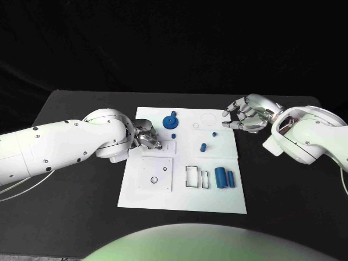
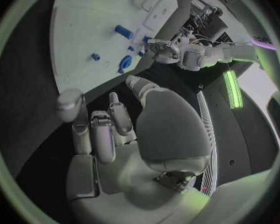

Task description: Assemble the parts on the task board

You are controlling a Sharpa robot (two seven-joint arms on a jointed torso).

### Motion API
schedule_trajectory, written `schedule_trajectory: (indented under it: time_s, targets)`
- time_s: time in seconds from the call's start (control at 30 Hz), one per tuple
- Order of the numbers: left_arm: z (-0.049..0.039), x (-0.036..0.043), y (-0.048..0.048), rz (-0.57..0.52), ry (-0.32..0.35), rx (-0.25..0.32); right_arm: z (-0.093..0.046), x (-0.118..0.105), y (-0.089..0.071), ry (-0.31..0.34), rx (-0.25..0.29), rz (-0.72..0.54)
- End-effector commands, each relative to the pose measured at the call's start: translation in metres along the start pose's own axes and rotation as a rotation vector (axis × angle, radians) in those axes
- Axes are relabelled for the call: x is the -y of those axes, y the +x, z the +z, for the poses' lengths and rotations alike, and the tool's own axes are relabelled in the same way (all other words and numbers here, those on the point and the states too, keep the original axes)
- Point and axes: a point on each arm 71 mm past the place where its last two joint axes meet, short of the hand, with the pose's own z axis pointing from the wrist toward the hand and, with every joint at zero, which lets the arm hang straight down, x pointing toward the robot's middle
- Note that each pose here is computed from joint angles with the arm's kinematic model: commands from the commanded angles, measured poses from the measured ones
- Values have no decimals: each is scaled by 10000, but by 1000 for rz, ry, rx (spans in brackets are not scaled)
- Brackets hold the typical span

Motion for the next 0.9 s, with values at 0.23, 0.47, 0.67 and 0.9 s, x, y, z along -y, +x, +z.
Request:
schedule_trajectory:
  time_s: [0.23,0.47,0.67,0.9]
  targets:
    - [24,-7,-7,-16,-33,-79,3,-8,11,-8,-7,-10]
    - [44,10,-30,-12,-44,-82,5,-8,12,-8,-7,-10]
    - [54,13,-40,-9,-52,-87,4,-7,12,-8,-7,-10]
    - [62,45,-41,6,-51,-79,4,-9,12,-8,-6,-10]
